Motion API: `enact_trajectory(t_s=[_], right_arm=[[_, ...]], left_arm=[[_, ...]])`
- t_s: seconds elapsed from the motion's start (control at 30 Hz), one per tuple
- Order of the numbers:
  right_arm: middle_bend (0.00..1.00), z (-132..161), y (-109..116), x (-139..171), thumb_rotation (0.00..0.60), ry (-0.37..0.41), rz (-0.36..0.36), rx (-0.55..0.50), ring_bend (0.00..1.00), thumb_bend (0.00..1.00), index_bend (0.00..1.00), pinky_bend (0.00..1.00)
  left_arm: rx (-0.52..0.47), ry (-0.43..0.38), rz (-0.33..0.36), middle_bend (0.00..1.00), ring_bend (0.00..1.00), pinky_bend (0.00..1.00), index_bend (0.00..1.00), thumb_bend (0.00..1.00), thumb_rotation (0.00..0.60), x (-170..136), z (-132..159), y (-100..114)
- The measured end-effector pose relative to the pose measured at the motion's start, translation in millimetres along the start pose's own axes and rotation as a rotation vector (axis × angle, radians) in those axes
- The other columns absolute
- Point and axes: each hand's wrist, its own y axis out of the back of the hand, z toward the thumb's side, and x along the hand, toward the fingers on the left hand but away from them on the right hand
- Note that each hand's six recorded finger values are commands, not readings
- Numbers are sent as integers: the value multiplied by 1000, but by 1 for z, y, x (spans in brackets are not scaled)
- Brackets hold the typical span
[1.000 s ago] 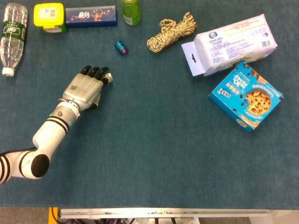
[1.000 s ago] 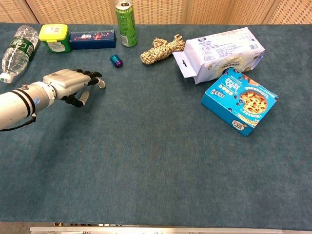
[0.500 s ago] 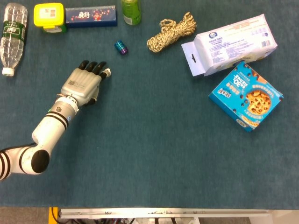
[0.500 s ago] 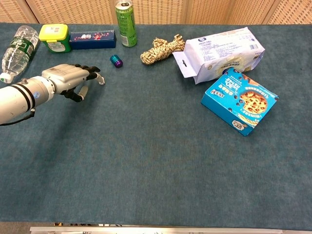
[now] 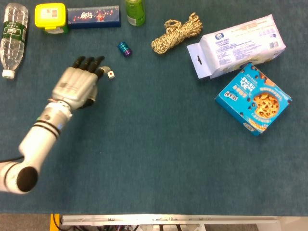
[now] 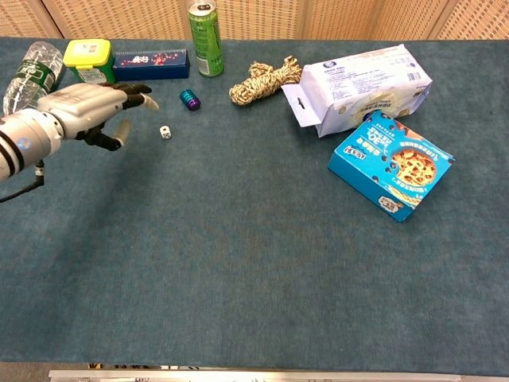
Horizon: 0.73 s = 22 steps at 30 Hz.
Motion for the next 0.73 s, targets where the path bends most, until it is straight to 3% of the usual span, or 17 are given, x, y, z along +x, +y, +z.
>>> enact_trajectory(t_s=[0.23, 0.37, 0.73], right_arm=[[502, 3, 7, -2, 600, 6, -15, 5, 522, 112, 524, 629], [502, 6, 9, -2, 600, 9, -23, 4, 522, 113, 524, 629], [502, 7, 13, 5, 600, -10, -29, 4, 522, 112, 524, 629]], left_arm=[[-50, 98, 76, 0, 0, 0, 130, 763, 600, -44, -34, 26], [-71, 172, 104, 0, 0, 0, 130, 763, 600, -75, -56, 31], [-119, 307, 162, 0, 0, 0, 130, 763, 600, -160, -96, 4]])
